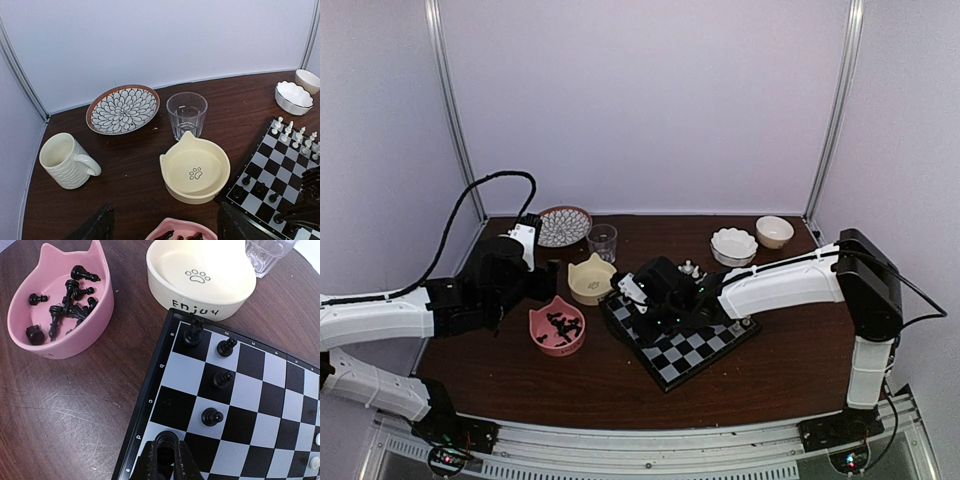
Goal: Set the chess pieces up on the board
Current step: Place the king at e8.
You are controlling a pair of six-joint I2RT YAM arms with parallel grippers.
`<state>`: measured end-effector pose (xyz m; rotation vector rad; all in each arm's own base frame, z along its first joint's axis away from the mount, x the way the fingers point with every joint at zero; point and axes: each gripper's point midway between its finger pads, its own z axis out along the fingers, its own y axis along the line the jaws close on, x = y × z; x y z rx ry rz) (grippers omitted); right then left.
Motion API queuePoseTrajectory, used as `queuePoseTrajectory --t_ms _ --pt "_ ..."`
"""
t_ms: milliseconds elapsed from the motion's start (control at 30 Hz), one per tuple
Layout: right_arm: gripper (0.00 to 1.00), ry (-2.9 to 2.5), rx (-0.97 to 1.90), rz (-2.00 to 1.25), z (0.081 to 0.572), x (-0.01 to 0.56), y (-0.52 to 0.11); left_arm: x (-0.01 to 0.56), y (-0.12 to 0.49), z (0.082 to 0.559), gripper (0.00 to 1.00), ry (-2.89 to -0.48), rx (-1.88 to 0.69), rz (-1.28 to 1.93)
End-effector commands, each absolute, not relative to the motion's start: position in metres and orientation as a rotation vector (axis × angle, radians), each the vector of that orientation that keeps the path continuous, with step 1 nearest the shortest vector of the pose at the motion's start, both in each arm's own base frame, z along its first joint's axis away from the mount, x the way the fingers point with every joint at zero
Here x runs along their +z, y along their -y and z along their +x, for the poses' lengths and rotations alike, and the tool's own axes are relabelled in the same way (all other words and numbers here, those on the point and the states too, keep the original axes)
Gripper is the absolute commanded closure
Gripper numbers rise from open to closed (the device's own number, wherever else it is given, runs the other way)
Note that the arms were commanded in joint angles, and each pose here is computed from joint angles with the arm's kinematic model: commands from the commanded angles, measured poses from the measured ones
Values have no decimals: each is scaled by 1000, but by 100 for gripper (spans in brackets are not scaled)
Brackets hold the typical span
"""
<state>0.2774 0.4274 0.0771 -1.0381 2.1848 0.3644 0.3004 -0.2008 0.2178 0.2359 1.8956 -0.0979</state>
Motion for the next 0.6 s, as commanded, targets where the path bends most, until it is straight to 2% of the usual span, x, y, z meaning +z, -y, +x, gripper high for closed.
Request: queuePoseTrajectory --t_ms 0,567 --pt "93 -2172 348 -1037 276 84 -424 225 203 303 30 -1870 -115 228" --pt "91 -2175 391 -1058 271 83 -427 225 203 303 30 -1870 -116 228"
